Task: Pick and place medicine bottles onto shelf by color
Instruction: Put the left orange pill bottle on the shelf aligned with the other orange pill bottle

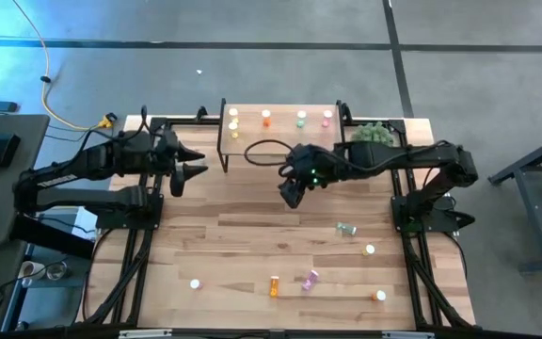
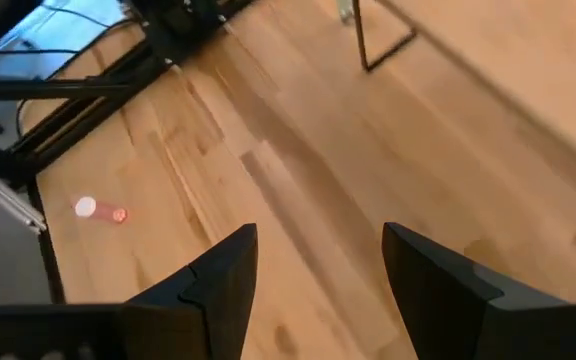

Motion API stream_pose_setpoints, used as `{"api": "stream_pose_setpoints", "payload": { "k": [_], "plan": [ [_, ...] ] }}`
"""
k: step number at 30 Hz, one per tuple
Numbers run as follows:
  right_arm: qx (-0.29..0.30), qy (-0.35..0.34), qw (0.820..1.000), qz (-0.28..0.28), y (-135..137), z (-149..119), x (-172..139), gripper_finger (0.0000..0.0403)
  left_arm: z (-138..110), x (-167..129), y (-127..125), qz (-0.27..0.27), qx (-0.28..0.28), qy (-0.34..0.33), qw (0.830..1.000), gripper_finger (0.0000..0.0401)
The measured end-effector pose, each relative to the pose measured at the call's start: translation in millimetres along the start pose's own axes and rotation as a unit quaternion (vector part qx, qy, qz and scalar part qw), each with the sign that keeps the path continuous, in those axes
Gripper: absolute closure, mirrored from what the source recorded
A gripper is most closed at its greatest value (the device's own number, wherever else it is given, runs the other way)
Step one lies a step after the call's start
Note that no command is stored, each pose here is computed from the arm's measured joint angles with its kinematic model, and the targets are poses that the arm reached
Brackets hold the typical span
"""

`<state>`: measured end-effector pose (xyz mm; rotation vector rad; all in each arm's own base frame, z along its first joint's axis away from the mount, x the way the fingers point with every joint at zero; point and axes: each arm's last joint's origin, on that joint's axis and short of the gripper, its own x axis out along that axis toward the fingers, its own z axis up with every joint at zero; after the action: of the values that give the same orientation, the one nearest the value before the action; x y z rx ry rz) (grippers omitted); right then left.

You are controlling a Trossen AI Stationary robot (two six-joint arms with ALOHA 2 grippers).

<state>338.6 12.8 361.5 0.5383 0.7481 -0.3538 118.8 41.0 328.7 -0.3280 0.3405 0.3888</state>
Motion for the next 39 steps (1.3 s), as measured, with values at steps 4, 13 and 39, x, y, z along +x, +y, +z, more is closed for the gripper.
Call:
{"api": "stream_pose_setpoints", "payload": {
  "k": [4, 13, 39],
  "plan": [
    [0.054, 0.028, 0.998, -0.005, 10.9, -13.5, 6.2, 0.0197, -0.9, -0.3, -8.1, -0.053, 0.004, 0.008, 0.999, 0.0201],
    [0.15, 0.074, 0.981, -0.098, 33.1, -58.4, 16.9, 0.0197, -4.2, -1.3, -18.3, -0.096, 0.042, 0.018, 0.994, 0.0201],
    [0.149, 0.136, 0.945, -0.257, 60.1, -149.7, -18.2, 0.0197, -12.0, 2.9, -23.1, -0.117, 0.068, 0.062, 0.989, 0.0201]
  ]
}}
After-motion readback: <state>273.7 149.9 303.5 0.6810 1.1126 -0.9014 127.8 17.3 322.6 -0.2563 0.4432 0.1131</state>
